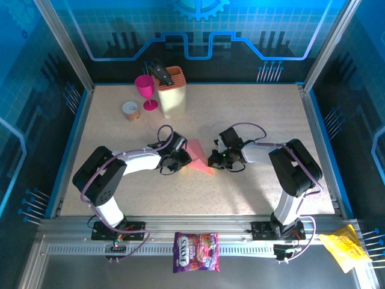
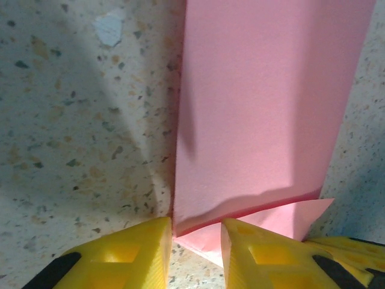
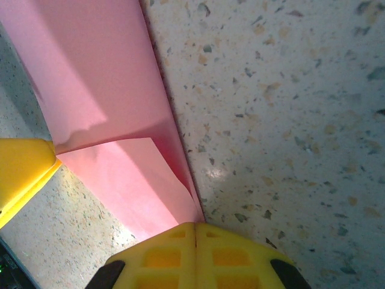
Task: Fold a paper plane with a square sheet of paper (pick it up from the middle)
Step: Fourth fold the wing at the center of the table.
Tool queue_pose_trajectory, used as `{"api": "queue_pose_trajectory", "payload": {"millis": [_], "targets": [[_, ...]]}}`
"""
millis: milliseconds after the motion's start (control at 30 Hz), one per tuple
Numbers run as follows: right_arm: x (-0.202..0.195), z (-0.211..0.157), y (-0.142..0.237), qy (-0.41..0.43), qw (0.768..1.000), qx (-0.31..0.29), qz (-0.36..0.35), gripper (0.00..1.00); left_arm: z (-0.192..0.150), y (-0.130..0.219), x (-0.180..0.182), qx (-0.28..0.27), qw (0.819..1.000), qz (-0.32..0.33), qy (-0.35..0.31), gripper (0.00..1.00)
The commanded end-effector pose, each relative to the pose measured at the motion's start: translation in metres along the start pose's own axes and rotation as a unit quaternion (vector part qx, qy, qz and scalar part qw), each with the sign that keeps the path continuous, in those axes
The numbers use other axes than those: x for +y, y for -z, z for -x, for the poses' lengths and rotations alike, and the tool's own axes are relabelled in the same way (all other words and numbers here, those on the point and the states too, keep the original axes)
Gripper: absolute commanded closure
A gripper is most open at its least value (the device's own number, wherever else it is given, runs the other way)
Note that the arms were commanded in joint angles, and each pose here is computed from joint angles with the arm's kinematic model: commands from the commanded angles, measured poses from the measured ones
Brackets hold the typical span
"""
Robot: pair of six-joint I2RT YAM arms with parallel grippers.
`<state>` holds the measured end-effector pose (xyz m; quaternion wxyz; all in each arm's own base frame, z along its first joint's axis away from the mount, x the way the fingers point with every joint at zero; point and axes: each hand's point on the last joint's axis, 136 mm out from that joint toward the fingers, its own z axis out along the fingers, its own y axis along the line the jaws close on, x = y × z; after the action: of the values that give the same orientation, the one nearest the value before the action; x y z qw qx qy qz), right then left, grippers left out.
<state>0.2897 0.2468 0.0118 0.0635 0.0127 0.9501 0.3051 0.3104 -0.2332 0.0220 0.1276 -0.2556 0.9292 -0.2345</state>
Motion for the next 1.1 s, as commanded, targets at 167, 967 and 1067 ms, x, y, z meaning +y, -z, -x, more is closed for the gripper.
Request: {"api": "queue_pose_trajectory", "payload": {"millis": [167,967,1067], "targets": [[-0.0341,-0.0184,-0.0101,-0.025,0.998,0.028,-0.050,1.00,0.0051,0.0096,-0.0144,-0.011,1.000,-0.022,-0.011,0.71],[-0.0337,-0.0184,-0.0110,-0.026,0.998,0.031,-0.050,1.00,0.0009,0.0091,-0.0076,-0.013,0.999,-0.033,-0.005,0.94],[-0.0334,-0.0184,-0.0111,-0.026,0.998,0.033,-0.050,1.00,0.0006,0.0099,-0.0063,-0.013,0.999,-0.034,-0.004,1.00]]}}
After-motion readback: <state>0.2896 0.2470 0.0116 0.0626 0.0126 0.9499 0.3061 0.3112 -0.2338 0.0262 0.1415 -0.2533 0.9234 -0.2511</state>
